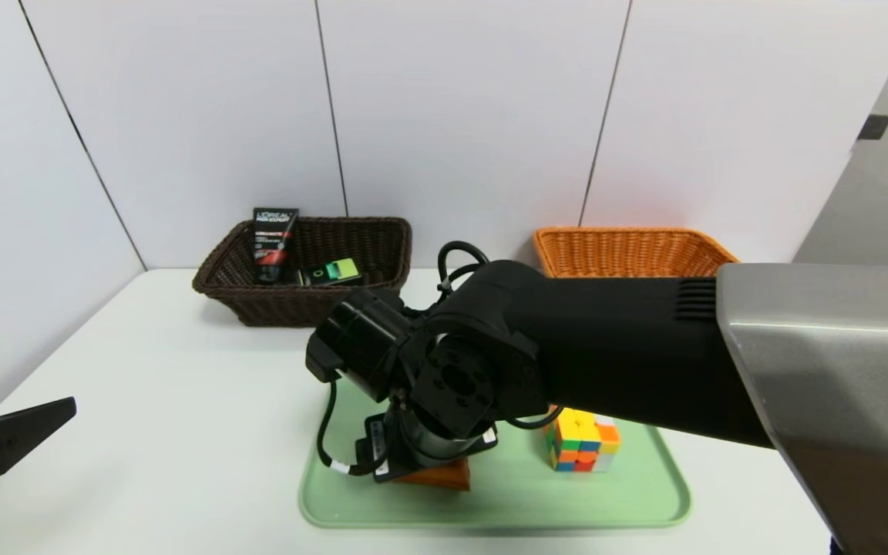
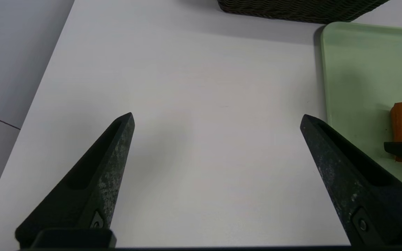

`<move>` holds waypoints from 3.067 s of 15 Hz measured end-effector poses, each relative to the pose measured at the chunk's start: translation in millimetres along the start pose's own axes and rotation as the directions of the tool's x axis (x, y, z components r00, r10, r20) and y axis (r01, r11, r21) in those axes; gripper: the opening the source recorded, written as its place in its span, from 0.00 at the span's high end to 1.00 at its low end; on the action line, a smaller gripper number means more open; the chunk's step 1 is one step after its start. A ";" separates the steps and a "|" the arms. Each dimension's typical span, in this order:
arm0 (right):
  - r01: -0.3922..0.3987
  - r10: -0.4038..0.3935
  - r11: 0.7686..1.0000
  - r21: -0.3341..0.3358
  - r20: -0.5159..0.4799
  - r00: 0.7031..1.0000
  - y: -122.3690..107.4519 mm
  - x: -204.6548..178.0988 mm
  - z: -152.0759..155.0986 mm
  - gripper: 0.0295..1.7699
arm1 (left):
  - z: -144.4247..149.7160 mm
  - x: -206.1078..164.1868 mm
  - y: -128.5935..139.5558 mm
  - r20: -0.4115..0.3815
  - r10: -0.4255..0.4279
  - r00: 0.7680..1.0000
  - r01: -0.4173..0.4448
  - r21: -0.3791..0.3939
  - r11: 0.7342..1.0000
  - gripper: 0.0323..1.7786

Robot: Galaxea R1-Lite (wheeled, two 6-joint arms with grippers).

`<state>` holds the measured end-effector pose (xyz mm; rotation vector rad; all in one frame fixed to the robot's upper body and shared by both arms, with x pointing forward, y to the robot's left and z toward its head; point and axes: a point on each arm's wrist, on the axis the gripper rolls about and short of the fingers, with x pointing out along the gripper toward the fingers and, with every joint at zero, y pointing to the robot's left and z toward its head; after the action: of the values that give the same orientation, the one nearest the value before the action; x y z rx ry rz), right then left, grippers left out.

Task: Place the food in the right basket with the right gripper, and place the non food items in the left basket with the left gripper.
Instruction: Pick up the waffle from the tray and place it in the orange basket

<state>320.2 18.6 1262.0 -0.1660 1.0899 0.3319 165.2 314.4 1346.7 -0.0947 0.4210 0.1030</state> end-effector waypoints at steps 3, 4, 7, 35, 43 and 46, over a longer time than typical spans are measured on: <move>0.007 -0.007 1.000 0.002 -0.006 1.000 -1.3 3.2 0.4 0.04 | 0.9 1.4 -1.0 -0.003 -0.001 1.000 0.001 0.001 1.000 0.05; 0.007 -0.007 1.000 0.002 -0.007 1.000 -1.2 3.8 0.3 0.04 | 1.1 1.7 -1.2 -0.004 -0.001 1.000 0.001 0.001 1.000 0.05; 0.008 -0.008 1.000 0.002 -0.006 1.000 -1.8 4.5 0.8 0.32 | 1.0 1.8 -1.2 -0.005 0.000 1.000 0.000 0.002 1.000 0.05; -0.011 0.012 1.000 -0.002 0.115 0.993 -25.2 -50.2 15.0 0.51 | -0.2 2.0 -0.9 -0.008 0.000 1.000 0.000 0.003 1.000 0.05; -0.001 -0.042 0.992 0.125 0.344 0.938 -112.7 -100.1 62.9 0.51 | -4.0 4.8 -1.3 -0.027 0.000 1.000 0.000 0.011 1.000 0.05; -0.026 -0.074 0.978 0.205 0.467 0.881 -142.1 -111.5 82.6 0.51 | -5.8 6.6 -1.7 -0.037 0.000 0.999 0.000 0.016 1.000 0.05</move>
<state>391.7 -110.9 1394.6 0.0869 0.6274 0.2178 169.1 312.5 1338.8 -0.0810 0.4582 0.0981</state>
